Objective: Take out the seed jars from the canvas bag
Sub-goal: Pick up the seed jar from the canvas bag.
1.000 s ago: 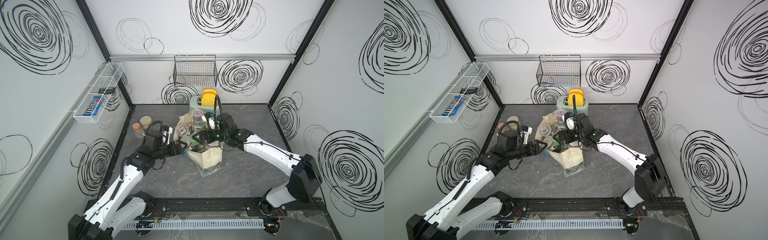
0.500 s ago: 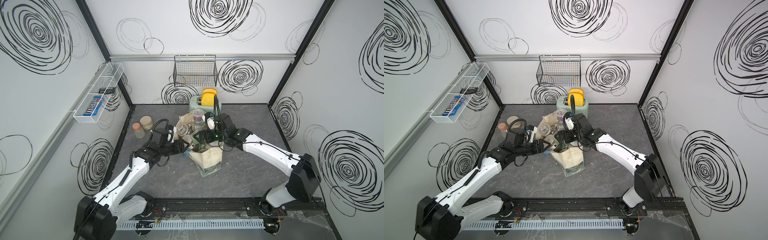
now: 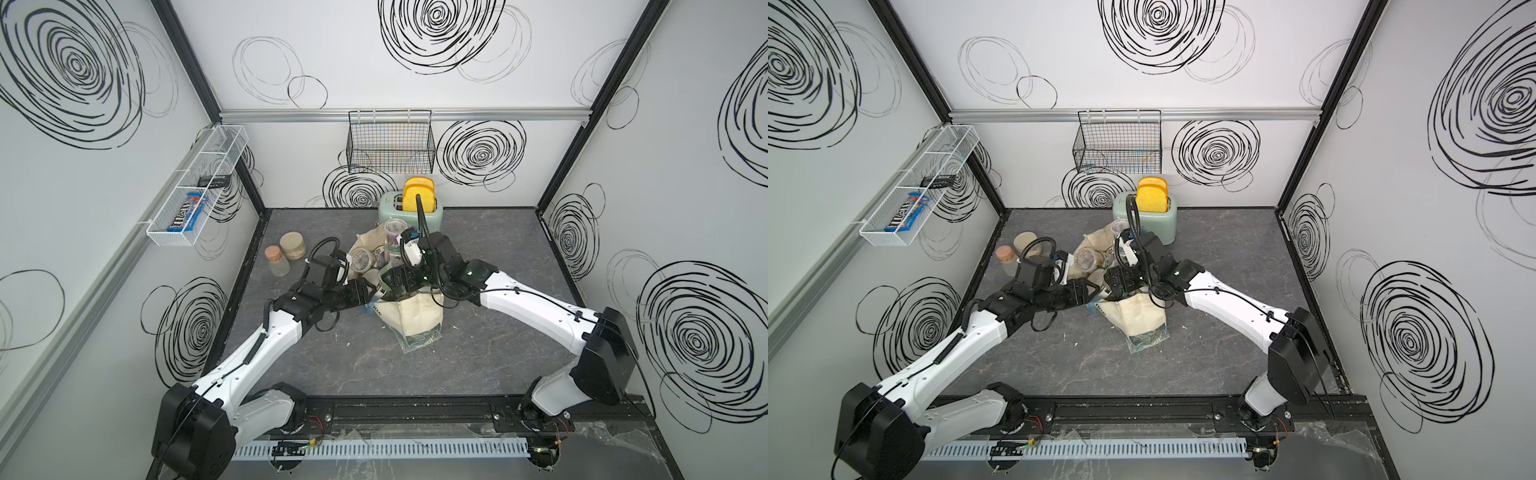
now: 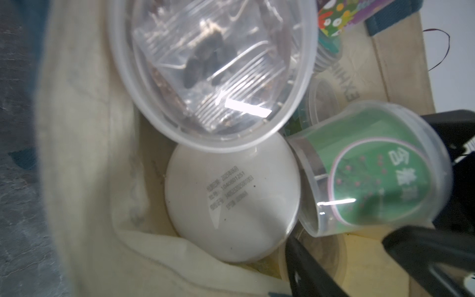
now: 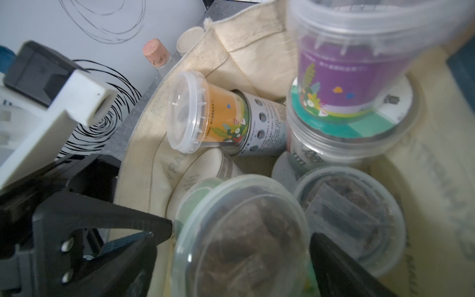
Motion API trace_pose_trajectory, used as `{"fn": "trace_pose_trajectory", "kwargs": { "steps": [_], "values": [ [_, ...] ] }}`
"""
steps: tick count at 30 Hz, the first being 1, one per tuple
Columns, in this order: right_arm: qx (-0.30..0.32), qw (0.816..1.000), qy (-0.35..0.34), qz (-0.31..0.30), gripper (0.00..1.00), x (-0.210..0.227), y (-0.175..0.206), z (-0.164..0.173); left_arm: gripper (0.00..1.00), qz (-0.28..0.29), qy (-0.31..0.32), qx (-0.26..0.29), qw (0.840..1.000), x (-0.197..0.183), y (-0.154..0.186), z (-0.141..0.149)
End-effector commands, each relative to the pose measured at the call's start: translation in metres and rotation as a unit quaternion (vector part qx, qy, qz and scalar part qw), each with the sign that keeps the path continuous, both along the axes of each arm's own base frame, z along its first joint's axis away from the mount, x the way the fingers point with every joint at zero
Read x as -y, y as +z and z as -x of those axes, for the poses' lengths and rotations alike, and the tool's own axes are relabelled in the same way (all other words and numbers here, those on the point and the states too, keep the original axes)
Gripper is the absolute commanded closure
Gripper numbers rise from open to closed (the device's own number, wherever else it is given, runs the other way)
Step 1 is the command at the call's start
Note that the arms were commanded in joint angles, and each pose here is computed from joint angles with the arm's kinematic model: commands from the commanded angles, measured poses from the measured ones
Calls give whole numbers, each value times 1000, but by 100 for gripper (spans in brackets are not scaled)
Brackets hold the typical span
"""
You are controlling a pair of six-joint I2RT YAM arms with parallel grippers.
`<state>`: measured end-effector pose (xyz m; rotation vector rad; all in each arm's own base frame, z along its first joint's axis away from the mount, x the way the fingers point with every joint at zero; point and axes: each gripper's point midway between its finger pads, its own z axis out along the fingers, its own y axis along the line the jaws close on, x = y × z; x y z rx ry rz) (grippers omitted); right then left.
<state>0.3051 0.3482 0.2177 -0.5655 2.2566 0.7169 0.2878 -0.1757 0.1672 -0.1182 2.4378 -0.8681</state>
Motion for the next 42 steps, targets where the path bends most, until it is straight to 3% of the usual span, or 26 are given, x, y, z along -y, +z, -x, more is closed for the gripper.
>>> {"fn": "trace_pose_trajectory", "kwargs": {
  "steps": [1,7,11,16,22,31,36,42],
  "values": [
    [-21,999,-10,41,3,5,-23,0,35,6,-17,22,1000,11,-4,-10],
    [19,995,101,1,3,-16,3,8,35,11,-20,24,999,15,-2,-14],
    [21,983,182,-9,0,-31,0,26,35,18,-22,26,999,18,1,-16],
    [5,974,224,9,8,-40,-14,42,35,21,-25,24,999,22,0,-18],
    [23,979,201,15,16,-37,-13,34,35,21,-28,24,999,24,0,-20],
    [45,979,198,-35,0,-34,2,18,35,6,-19,23,1000,12,-3,-20],
    [56,976,210,-34,3,-42,-4,12,35,6,-18,26,999,8,-1,-22],
    [53,979,194,28,3,-41,-21,20,35,13,-22,31,999,9,7,-24]
  ]
}}
